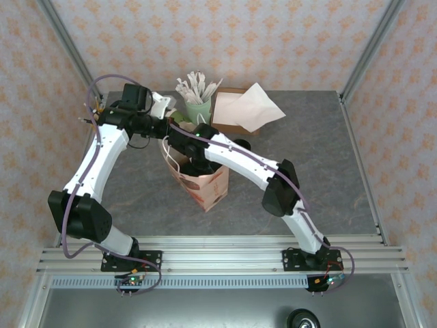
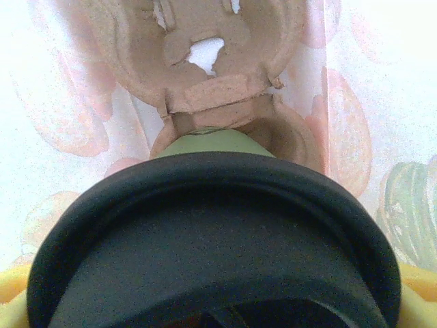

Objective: Pack the takeout coffee

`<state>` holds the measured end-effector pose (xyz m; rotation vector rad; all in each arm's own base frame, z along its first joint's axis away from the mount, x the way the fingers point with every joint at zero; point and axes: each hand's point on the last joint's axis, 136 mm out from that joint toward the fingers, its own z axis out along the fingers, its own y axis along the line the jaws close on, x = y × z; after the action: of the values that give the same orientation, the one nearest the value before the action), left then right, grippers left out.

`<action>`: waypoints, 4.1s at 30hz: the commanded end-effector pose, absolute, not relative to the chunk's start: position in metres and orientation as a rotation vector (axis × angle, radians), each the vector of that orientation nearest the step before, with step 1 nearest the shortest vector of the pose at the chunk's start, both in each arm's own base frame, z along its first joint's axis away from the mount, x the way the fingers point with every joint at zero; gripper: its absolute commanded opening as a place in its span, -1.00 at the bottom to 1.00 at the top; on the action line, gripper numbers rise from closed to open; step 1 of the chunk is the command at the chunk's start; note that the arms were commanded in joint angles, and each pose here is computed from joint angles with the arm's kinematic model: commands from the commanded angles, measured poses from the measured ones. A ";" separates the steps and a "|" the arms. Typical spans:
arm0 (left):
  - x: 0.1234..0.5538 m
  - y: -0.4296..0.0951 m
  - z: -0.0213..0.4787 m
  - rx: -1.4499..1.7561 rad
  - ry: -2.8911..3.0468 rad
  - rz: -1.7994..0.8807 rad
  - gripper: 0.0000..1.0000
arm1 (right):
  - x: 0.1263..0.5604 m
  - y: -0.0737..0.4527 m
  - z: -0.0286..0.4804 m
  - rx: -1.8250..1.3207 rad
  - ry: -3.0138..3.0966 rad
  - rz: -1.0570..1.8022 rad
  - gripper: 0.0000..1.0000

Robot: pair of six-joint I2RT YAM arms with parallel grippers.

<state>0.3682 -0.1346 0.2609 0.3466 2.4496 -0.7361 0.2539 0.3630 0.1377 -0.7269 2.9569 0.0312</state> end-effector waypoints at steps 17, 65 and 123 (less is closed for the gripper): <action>0.367 -0.135 0.267 0.297 2.456 -0.735 -1.00 | 0.260 0.347 0.127 -0.766 2.952 -0.099 0.14; 0.363 -0.133 0.266 0.357 2.438 -0.704 -1.00 | 0.210 0.293 0.010 -0.749 3.113 -0.223 0.07; 0.357 -0.140 0.264 0.351 2.413 -0.773 -1.00 | 0.125 0.255 -0.078 -0.886 3.436 -0.559 0.06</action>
<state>0.3631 -0.1383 0.2628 0.3466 2.4122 -0.7538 0.2441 0.3842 0.0623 -0.6782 2.8552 0.2560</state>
